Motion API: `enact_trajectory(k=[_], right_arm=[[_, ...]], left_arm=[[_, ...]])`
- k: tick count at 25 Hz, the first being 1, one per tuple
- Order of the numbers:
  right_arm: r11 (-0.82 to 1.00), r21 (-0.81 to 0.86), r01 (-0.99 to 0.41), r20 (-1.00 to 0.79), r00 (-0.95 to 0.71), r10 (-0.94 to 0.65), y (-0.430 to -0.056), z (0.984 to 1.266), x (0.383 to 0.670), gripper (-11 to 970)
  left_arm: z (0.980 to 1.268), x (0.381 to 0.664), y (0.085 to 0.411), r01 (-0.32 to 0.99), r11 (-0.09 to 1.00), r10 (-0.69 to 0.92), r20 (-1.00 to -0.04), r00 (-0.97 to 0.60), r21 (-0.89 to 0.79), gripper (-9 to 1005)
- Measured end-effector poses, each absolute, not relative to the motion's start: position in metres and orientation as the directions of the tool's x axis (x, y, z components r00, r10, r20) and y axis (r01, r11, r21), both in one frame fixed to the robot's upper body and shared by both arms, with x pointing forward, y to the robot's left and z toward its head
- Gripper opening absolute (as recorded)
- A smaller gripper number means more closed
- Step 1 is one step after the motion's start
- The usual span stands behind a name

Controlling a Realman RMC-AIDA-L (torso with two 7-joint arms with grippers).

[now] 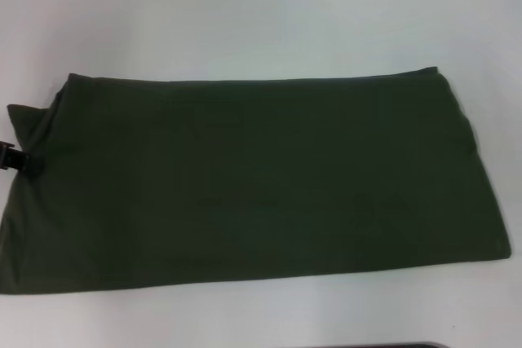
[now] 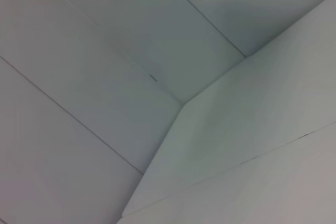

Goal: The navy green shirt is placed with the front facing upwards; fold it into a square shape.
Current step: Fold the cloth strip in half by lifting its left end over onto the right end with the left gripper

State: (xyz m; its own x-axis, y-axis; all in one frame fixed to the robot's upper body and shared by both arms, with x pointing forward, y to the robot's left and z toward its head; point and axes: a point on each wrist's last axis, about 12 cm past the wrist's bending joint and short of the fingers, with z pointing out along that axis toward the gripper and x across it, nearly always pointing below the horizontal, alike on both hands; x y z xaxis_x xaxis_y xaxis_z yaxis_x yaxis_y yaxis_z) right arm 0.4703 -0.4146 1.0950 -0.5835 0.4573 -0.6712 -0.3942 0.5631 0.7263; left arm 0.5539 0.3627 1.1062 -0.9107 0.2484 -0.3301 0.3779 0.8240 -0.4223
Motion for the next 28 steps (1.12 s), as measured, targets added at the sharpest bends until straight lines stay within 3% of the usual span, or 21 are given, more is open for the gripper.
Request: enact_trajectory(k=[28], right_arm=[[0.573,0.719,-0.393,-0.679,-0.571,0.461,-0.405,1.095,0.488,925]], left_arm=[[1.142,0.551,0.421,0.330,0.879,0.228,-0.303,-0.925,-0.345,71]])
